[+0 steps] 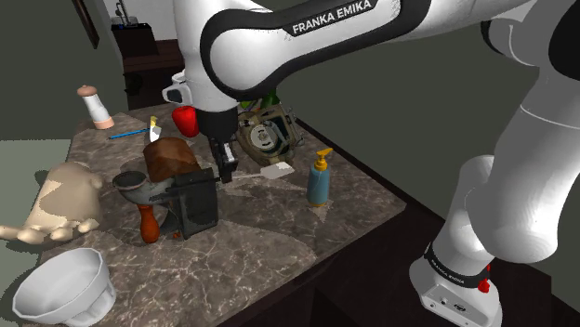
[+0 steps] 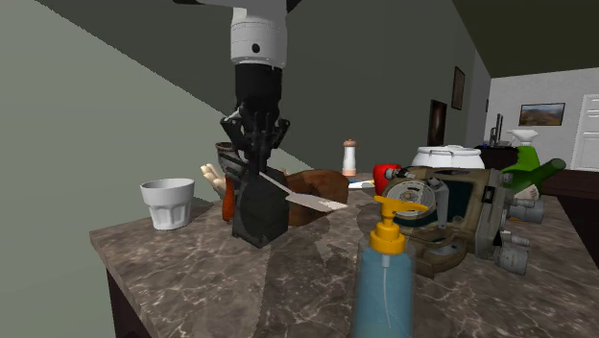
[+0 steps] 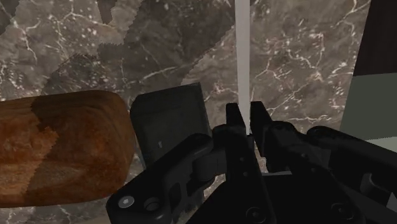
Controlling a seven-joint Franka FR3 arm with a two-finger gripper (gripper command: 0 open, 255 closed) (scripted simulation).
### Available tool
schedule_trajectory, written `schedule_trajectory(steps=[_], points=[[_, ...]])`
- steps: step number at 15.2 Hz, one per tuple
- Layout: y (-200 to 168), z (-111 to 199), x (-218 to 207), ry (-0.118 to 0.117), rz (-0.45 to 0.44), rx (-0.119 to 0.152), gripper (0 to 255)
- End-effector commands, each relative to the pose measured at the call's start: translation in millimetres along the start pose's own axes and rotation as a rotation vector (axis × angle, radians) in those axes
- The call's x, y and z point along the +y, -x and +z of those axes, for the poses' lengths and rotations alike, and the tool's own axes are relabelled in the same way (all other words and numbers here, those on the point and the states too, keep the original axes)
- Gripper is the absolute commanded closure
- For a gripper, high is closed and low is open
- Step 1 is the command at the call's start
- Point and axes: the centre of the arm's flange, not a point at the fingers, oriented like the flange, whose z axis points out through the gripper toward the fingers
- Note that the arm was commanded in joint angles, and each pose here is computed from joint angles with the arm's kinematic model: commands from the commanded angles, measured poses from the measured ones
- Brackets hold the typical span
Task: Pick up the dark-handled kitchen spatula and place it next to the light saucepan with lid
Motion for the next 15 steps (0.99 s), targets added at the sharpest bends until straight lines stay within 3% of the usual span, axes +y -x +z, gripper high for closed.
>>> schedule_trajectory(steps=[1, 15], points=[[12.9, -1.8, 20.7, 0.000, -0.001, 0.000, 255], [117.0, -9.1, 173.3, 0.000, -0.001, 0.000, 255]])
